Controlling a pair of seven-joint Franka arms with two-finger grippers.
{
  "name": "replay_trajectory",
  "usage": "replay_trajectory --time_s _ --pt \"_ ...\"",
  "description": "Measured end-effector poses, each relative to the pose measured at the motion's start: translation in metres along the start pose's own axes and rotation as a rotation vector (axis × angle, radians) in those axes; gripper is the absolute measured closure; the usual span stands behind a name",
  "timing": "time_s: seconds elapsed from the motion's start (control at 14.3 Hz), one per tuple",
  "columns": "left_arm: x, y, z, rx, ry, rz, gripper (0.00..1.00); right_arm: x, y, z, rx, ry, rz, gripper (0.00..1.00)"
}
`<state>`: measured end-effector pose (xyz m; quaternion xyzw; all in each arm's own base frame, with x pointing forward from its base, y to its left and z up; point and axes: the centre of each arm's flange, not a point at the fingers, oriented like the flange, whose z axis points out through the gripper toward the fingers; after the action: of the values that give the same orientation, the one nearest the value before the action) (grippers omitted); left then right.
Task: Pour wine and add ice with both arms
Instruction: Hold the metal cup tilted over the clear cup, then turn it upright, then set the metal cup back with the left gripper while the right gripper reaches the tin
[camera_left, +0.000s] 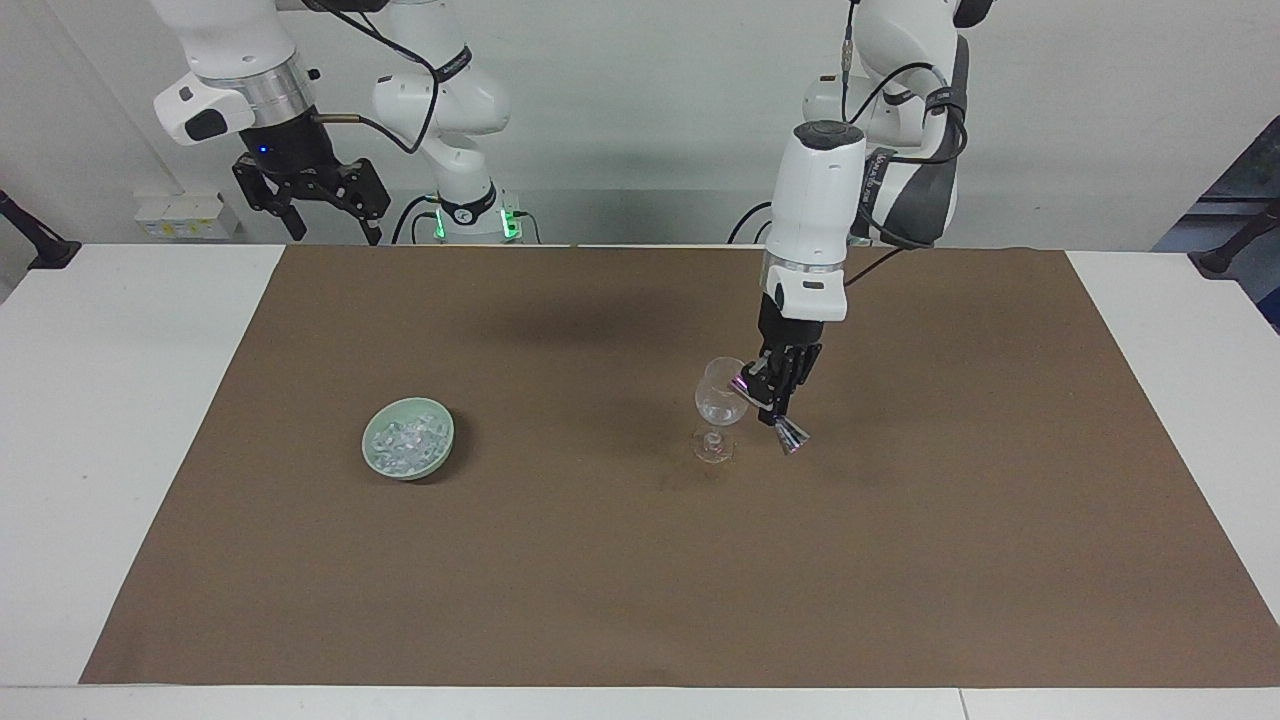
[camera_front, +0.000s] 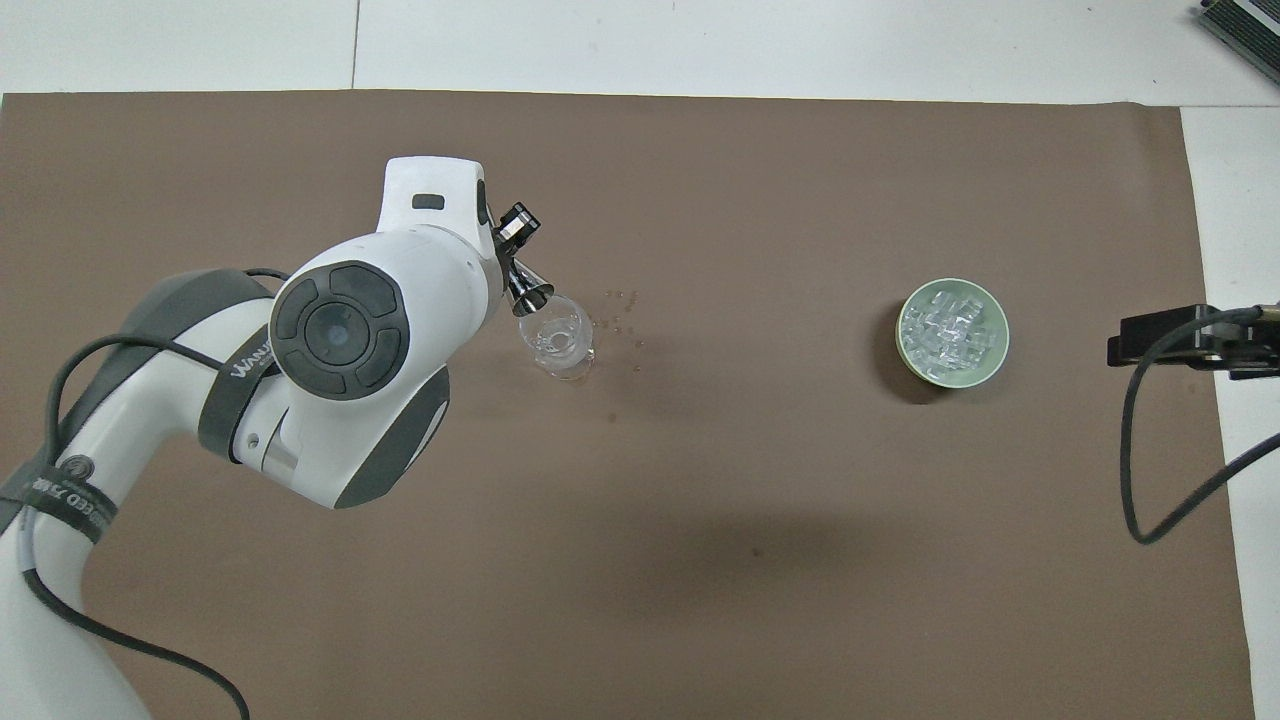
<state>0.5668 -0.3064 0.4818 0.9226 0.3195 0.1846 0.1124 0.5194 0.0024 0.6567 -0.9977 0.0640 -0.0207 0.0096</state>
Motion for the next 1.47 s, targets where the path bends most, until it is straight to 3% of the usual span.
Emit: replay_trajectory --time_s 0.77,1.12,1.47 --pt "0.004 -0.001 -0.021 0.018 -0.001 -0.017 0.79 0.001 0.001 0.000 0.000 0.005 0.003 0.00" --pt "0.023 -0.016 -0.028 0.058 -0.223 -0.267 0.79 0.001 0.001 0.000 0.000 0.005 0.003 0.00" --pt "0.095 -0.074 -0.014 0.081 -0.467 -0.615 0.79 0.004 0.008 -0.002 0.003 0.027 0.017 0.00"
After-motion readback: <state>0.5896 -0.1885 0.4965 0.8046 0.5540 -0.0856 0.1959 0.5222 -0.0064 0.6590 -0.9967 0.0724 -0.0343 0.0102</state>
